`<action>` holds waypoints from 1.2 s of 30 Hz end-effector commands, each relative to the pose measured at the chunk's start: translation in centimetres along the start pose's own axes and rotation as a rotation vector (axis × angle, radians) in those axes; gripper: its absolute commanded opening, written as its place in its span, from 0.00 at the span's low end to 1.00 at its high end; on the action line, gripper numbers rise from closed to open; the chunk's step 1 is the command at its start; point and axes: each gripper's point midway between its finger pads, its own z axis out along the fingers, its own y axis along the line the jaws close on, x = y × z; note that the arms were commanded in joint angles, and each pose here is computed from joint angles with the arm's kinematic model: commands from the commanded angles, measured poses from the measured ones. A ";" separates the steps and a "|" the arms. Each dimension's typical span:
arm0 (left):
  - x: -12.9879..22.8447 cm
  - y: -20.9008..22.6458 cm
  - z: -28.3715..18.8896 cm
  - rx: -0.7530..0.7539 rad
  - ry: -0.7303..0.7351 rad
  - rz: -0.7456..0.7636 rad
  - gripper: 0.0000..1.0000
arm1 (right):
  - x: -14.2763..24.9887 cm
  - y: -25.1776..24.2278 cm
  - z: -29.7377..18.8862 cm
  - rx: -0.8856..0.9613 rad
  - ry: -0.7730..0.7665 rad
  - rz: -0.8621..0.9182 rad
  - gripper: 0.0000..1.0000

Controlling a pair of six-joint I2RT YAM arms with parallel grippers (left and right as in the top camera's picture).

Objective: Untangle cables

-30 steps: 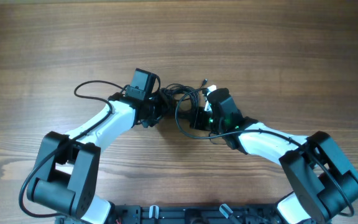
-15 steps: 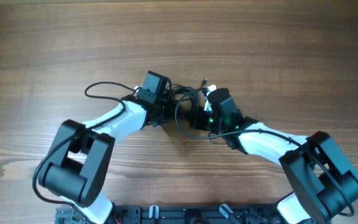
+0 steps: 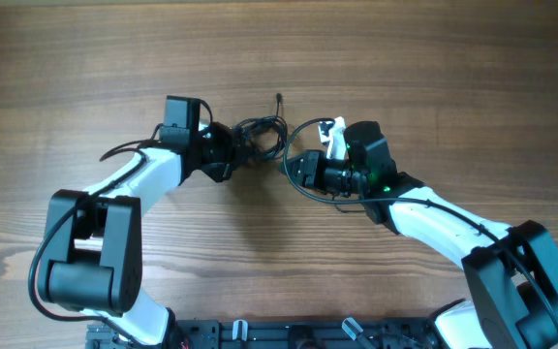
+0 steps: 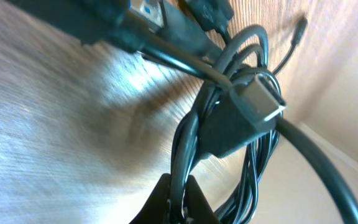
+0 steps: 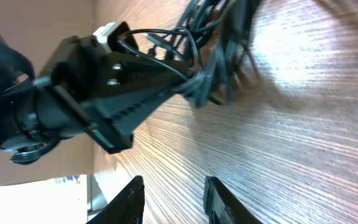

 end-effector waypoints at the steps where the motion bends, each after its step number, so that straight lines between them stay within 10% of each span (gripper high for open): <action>1: 2.2 -1.9 -1.0 0.084 0.136 -0.041 0.04 | -0.5 0.1 -0.1 0.040 -0.035 0.016 0.35; 16: 6.6 -1.3 -2.1 -0.002 0.399 -0.510 0.04 | -3.3 1.0 0.4 0.110 -0.236 -0.228 0.44; 36: 8.1 -3.7 -4.2 0.040 0.597 -0.620 0.06 | -2.0 11.7 -2.2 -0.393 -0.218 -0.822 0.56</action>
